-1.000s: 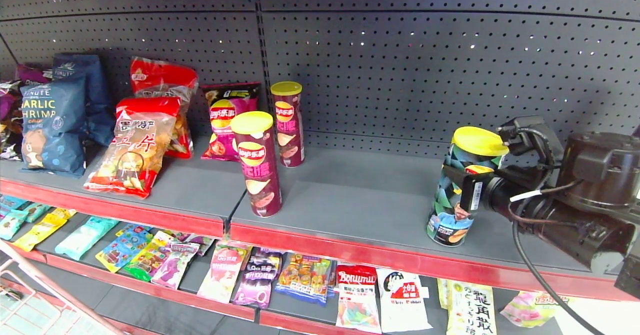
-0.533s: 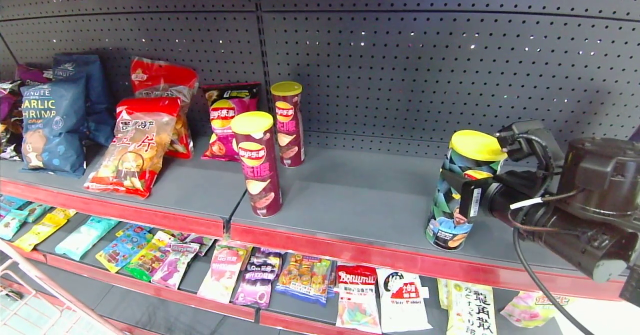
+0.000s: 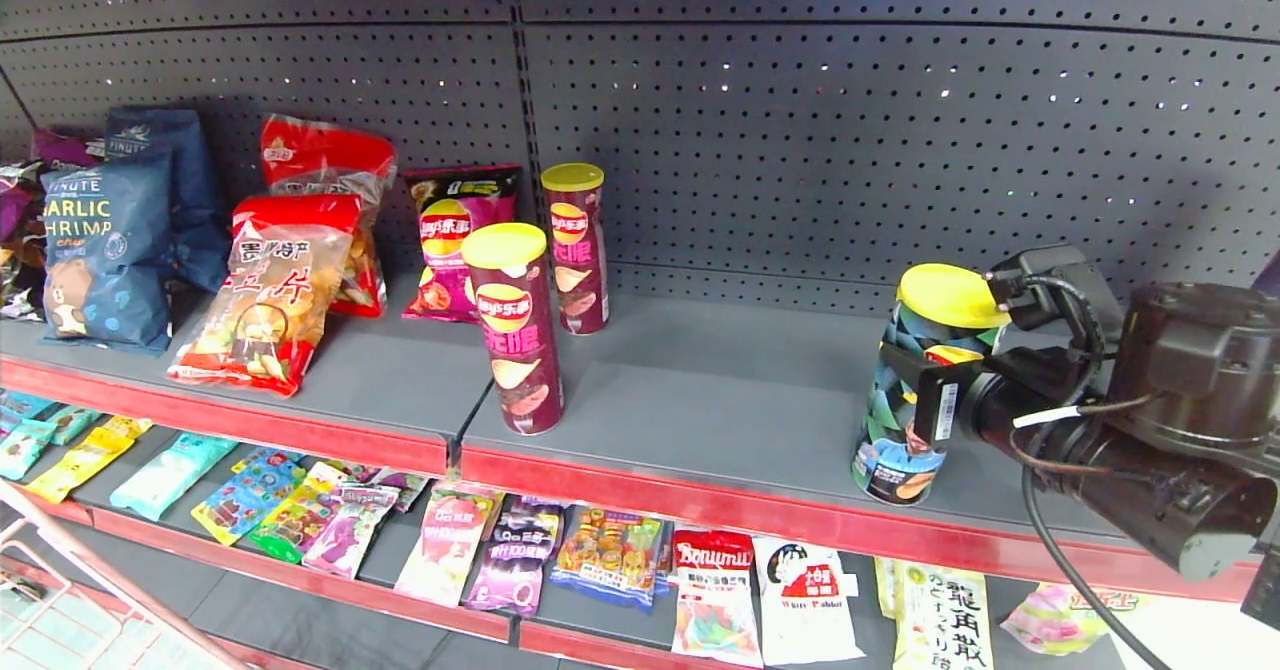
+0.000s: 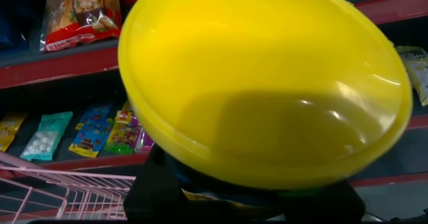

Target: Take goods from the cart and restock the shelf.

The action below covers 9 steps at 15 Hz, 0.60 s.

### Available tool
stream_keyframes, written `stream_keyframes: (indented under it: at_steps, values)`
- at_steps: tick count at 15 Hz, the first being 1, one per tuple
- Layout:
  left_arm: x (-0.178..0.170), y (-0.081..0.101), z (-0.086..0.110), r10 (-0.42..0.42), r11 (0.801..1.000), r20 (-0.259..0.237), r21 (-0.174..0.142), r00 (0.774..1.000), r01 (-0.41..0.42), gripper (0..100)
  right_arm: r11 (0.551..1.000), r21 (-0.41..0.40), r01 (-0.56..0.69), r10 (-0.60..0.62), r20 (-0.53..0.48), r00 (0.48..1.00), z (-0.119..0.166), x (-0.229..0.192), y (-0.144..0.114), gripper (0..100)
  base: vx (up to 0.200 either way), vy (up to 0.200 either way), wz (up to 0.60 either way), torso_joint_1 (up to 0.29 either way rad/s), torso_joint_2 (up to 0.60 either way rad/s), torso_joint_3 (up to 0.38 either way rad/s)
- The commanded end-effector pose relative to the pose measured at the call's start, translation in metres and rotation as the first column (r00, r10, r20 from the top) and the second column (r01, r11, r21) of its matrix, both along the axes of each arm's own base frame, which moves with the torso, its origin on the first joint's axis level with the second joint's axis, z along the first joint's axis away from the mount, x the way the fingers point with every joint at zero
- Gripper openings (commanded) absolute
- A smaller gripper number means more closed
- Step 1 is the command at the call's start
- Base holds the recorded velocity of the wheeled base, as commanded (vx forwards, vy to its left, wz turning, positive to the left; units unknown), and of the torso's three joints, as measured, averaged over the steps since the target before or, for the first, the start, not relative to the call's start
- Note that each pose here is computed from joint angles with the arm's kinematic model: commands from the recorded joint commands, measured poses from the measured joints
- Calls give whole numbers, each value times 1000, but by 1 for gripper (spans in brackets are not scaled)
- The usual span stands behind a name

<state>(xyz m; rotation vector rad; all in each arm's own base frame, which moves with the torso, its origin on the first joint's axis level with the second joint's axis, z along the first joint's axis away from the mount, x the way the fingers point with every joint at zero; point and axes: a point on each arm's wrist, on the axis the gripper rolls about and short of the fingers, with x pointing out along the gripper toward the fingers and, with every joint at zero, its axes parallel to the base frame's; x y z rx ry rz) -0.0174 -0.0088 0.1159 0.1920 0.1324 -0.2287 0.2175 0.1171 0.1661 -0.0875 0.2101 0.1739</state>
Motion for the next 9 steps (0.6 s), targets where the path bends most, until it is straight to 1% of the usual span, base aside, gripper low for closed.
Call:
stream_keyframes:
  at_steps: [1,9]
  values:
    - [0,0,0,1,1000,1,0,1000,-1,0,1000,-1,-14,14,-5,1000,-1,-1,4,0,0,0,0,0,0,0]
    - [-1,0,0,1,1000,10,1,1000,-1,0,1000,-10,25,-25,7,1000,0,-4,9,0,0,0,0,0,0,0]
